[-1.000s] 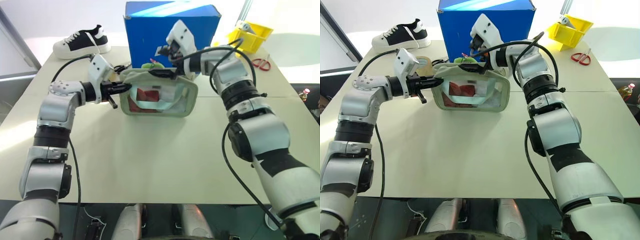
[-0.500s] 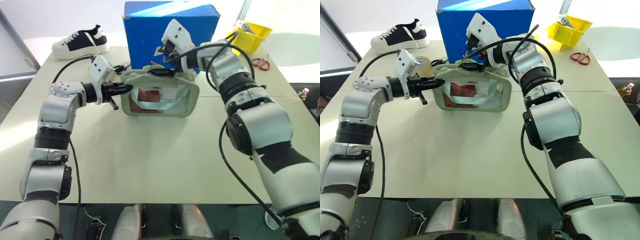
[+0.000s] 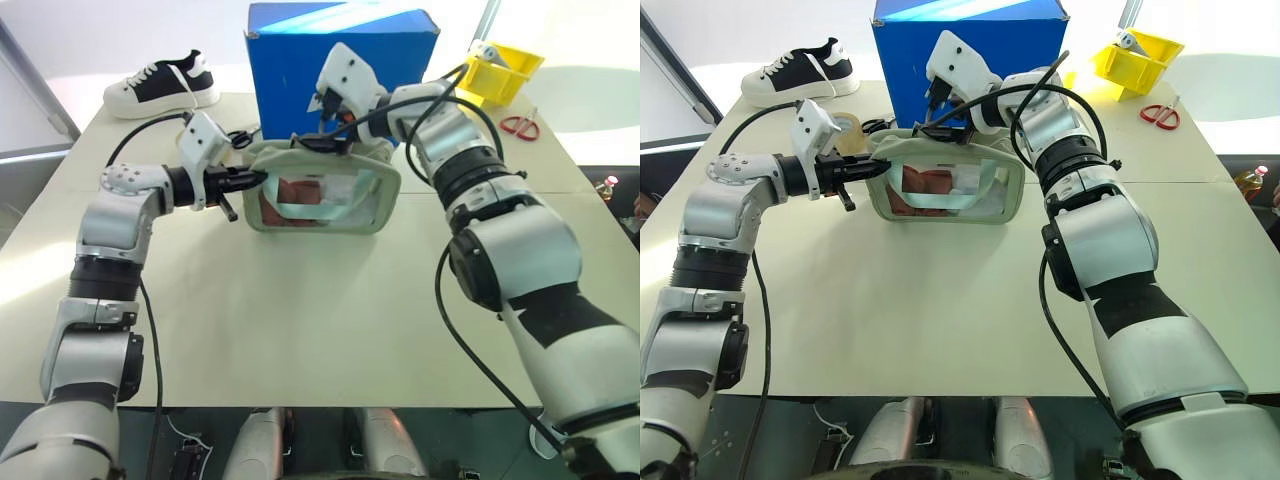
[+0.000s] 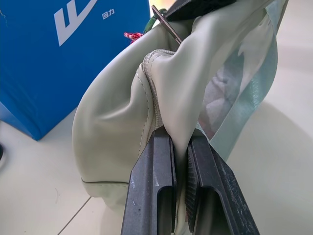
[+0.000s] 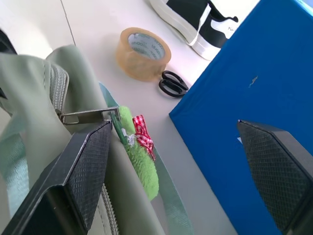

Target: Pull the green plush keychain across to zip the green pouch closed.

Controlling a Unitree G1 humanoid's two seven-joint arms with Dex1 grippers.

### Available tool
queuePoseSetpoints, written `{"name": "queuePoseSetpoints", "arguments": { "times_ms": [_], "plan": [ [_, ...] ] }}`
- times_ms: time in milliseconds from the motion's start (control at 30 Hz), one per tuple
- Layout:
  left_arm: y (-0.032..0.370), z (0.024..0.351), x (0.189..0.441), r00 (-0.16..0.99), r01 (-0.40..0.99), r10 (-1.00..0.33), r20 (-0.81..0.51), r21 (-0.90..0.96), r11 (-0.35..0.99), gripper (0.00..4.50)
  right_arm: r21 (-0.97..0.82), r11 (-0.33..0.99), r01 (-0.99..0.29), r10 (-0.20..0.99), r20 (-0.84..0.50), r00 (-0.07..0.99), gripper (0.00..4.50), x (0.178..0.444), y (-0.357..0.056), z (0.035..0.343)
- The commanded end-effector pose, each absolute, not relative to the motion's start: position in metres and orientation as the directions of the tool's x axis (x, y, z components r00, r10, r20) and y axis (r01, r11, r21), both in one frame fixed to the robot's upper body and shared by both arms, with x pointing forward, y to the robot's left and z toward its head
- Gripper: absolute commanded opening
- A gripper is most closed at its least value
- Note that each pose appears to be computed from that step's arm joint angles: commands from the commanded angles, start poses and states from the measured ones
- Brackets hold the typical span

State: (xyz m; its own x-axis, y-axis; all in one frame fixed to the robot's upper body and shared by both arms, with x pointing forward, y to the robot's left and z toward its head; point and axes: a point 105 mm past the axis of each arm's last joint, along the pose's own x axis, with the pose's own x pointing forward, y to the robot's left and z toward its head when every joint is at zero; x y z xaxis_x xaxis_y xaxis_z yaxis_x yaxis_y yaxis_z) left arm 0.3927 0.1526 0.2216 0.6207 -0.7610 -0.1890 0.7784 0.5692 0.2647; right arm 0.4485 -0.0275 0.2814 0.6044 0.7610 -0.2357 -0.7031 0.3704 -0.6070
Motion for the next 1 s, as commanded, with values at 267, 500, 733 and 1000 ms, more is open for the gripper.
{"name": "queuePoseSetpoints", "arguments": {
  "times_ms": [267, 500, 733, 1000],
  "plan": [
    [0.147, 0.235, 0.388, 0.608, 0.781, -0.780, -0.149, 0.287, 0.554, 0.00, -0.849, 0.119, -0.515, 0.827, -0.202, 0.524, 4.22, 0.429, 0.002, 0.293],
    [0.146, 0.238, 0.388, 0.608, 0.780, -0.781, -0.140, 0.286, 0.556, 0.00, -0.965, -0.017, -0.262, 0.805, -0.169, 0.568, 4.22, 0.427, 0.016, 0.295],
    [0.147, 0.237, 0.389, 0.615, 0.775, -0.777, -0.137, 0.284, 0.564, 0.00, -0.994, -0.093, -0.062, 0.856, -0.111, 0.505, 4.22, 0.413, 0.025, 0.300],
    [0.147, 0.239, 0.392, 0.620, 0.771, -0.773, -0.131, 0.280, 0.571, 0.00, -0.939, -0.242, 0.243, 0.899, -0.123, 0.421, 3.50, 0.399, 0.029, 0.289]
  ]
}}
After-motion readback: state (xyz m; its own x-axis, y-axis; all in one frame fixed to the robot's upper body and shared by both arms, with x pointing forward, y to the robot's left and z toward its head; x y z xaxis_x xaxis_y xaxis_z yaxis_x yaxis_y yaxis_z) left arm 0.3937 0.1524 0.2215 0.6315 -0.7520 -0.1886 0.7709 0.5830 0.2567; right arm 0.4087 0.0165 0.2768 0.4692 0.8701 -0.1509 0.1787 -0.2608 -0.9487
